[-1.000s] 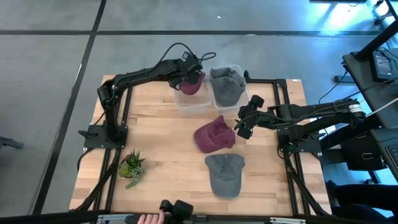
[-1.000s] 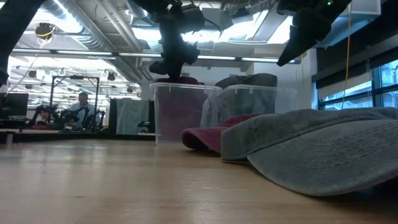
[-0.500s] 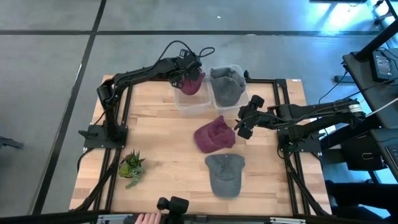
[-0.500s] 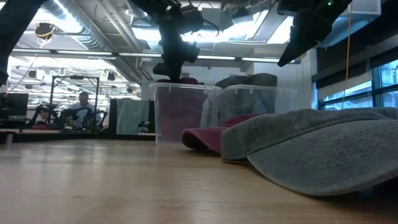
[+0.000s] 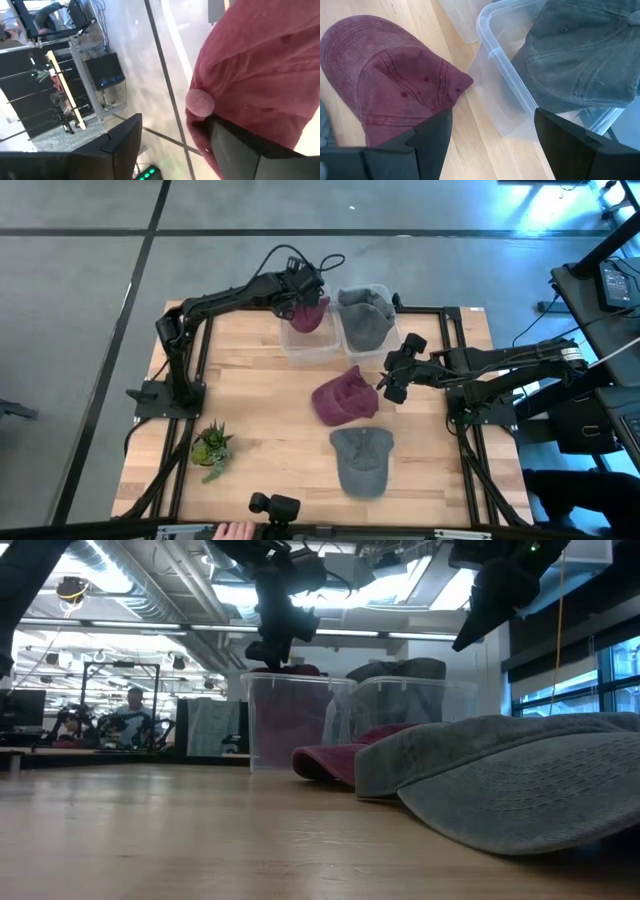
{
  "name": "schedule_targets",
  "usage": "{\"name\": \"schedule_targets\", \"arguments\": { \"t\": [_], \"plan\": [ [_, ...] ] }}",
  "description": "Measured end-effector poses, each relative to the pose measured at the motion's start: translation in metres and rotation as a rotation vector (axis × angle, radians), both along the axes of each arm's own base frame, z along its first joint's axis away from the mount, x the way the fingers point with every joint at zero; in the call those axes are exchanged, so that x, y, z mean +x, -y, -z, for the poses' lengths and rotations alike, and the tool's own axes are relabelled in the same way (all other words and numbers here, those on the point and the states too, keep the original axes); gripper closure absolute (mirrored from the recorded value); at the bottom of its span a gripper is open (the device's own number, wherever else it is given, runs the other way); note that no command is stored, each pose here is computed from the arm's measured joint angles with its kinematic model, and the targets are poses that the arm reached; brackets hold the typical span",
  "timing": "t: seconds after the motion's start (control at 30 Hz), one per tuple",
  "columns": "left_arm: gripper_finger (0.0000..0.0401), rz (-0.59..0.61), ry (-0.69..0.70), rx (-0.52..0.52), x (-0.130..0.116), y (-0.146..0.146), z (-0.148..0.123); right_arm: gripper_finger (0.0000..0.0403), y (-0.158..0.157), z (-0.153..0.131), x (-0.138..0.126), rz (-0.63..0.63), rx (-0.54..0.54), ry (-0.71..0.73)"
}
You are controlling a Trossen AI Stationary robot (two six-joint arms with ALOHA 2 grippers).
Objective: Pick & Place hat
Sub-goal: Put the bottom red cap into the left transparent bin, then put the red cap into the left transparent bin
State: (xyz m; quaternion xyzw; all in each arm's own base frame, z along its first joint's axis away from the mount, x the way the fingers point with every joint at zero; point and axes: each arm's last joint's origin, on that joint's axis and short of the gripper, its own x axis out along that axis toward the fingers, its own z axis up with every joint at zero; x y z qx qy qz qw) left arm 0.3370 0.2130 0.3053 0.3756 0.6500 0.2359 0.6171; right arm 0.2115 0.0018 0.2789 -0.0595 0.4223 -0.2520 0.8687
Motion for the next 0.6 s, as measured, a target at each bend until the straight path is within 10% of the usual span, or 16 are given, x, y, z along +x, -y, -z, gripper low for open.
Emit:
{"name": "schedule_targets", "arguments": {
  "t": [0.33,0.6],
  "plan": [
    [0.018,-0.023,0.165,0.01,-0.018,0.013,-0.036,0.0123,0.0,0.0,0.0,-0.007,0.007,-0.004],
    [0.0181,-0.114,0.655,-0.192,-0.044,0.034,-0.079,0.0123,-0.001,0.0,0.001,-0.008,0.059,0.024]
  ]
}}
